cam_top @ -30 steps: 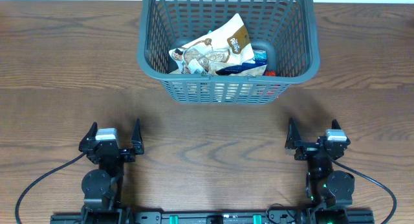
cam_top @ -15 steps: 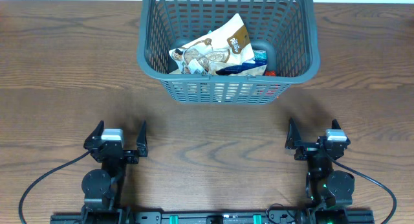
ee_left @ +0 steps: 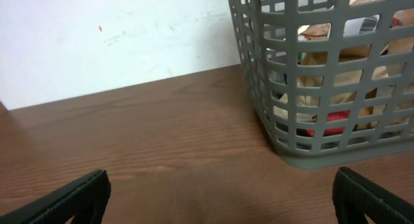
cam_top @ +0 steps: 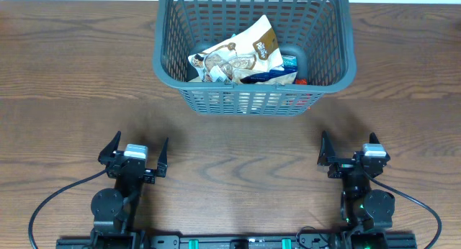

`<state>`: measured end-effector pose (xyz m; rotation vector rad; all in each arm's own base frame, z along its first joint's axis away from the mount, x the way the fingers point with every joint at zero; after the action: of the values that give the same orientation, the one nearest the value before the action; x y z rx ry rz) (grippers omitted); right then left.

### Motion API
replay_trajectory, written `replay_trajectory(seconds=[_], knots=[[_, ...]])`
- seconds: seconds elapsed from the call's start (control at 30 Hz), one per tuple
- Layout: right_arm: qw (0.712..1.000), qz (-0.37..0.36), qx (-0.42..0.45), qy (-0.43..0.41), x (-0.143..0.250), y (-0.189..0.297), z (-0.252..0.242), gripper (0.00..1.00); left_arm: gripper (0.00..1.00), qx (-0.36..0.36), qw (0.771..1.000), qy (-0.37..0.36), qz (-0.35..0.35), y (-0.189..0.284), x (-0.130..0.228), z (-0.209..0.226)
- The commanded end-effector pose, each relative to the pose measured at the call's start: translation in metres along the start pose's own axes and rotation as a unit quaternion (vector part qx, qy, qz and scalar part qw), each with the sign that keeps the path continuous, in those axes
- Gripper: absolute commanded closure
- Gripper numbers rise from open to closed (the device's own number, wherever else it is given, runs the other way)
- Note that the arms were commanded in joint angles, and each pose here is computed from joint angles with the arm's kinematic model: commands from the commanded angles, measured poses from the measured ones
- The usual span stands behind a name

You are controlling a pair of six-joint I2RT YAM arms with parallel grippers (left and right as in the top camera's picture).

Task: Pack container

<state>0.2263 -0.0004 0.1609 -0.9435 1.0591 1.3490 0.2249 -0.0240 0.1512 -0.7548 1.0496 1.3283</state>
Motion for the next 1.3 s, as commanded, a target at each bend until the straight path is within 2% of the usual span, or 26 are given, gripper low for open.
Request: replay_trajectory(seconds=[0.0, 0.4, 1.27], knots=[[1.000, 0.000, 0.000, 0.005, 0.0011, -0.0001, -0.0011, 0.01, 0.02, 0.035, 0.999, -0.008, 0.006, -0.0004, 0.0088, -0.0144], [1.000, 0.000, 0.000, 0.006, 0.0011, -0.0001, -0.0011, 0.01, 0.02, 0.048, 0.999, 0.018, 0.002, -0.0002, 0.0064, -0.0201], [1.000, 0.000, 0.000, 0.005, 0.0011, -0.0001, -0.0011, 0.01, 0.01, 0.048, 0.999, 0.017, 0.001, -0.0003, 0.0061, -0.0199]])
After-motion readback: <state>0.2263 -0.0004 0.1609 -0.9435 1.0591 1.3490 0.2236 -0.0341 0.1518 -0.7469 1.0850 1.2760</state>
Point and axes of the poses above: each gripper's point midway between its finger pads, its own y axis back along the fingers, its own z axis along the line the jaws close on, x = y × z, the point moved 2 cm from there along y, back along the fingers, and after that the axes turned 13 degrees about -y, right-handed, at the moved point
